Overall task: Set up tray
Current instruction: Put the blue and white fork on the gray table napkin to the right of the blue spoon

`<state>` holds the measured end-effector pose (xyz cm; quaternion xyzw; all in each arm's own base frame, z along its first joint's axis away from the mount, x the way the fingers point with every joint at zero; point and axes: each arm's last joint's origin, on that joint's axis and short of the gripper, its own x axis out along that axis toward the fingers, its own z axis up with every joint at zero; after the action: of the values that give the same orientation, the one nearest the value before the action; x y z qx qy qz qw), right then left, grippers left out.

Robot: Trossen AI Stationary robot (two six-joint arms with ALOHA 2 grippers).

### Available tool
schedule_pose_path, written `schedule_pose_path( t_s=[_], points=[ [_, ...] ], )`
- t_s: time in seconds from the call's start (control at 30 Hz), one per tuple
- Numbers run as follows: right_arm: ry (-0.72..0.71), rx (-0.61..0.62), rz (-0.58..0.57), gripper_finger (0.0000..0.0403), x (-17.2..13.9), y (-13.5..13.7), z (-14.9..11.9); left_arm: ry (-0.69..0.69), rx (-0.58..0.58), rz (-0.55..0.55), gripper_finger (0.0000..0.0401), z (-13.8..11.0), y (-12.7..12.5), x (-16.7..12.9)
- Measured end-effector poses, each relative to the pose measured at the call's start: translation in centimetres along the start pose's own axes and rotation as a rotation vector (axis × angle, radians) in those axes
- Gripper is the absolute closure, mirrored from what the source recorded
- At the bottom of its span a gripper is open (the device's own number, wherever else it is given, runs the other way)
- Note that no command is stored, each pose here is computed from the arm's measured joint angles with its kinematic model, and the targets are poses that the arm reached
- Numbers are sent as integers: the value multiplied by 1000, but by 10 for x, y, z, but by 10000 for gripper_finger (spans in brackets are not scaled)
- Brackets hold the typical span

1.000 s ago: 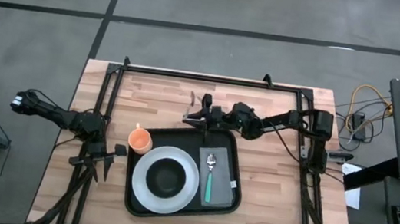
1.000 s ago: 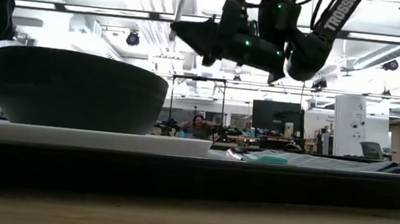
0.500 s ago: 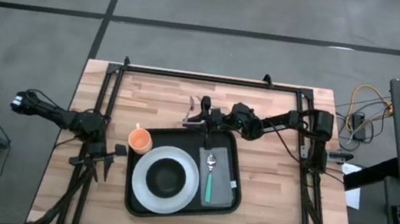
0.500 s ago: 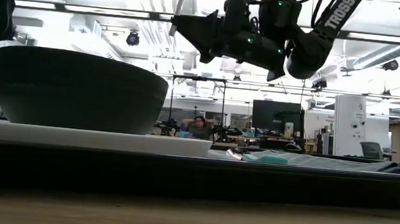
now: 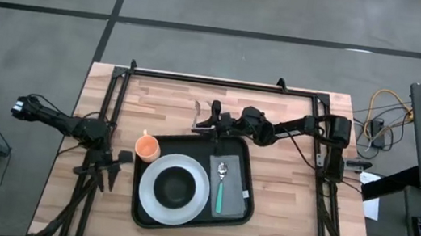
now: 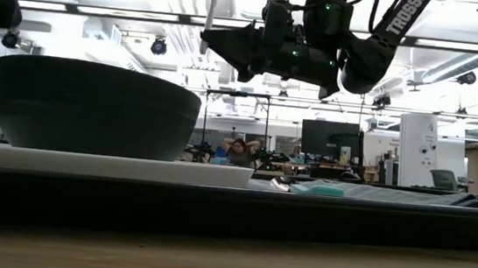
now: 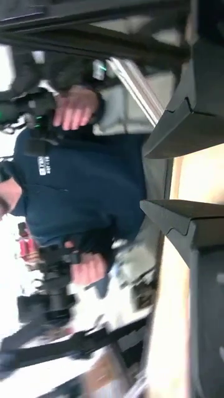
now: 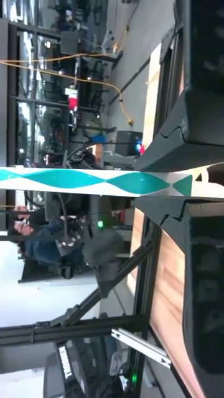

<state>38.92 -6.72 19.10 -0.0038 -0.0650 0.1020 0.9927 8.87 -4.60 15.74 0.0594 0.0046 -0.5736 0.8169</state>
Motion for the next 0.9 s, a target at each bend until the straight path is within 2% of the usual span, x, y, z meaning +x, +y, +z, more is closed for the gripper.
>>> schedule_pose_path(
  t_s=[0.1,0.17,0.33,0.43,0.5,0.6,0.67,0.77,0.9],
  points=[
    [2,1,2,369,0,1,0,-16,211,5,303,2,0,0],
    [2,4,1,369,0,0,0,-30,304,11,303,5,1,0],
    [4,10,3,369,0,0,-1,-102,449,37,303,16,3,0],
    [5,18,9,369,0,1,-1,-138,489,48,303,22,3,-1],
    [11,21,10,369,0,1,-2,-158,496,100,303,26,5,-1],
    [16,27,13,369,0,2,-2,-164,421,275,303,31,10,-3],
    [15,26,15,369,0,3,-2,-143,347,454,303,31,15,-4],
    [16,27,17,369,1,3,-2,-113,305,744,303,31,22,-9],
    [16,78,-24,366,1,2,-2,-130,256,1012,303,35,27,-15]
  ],
)
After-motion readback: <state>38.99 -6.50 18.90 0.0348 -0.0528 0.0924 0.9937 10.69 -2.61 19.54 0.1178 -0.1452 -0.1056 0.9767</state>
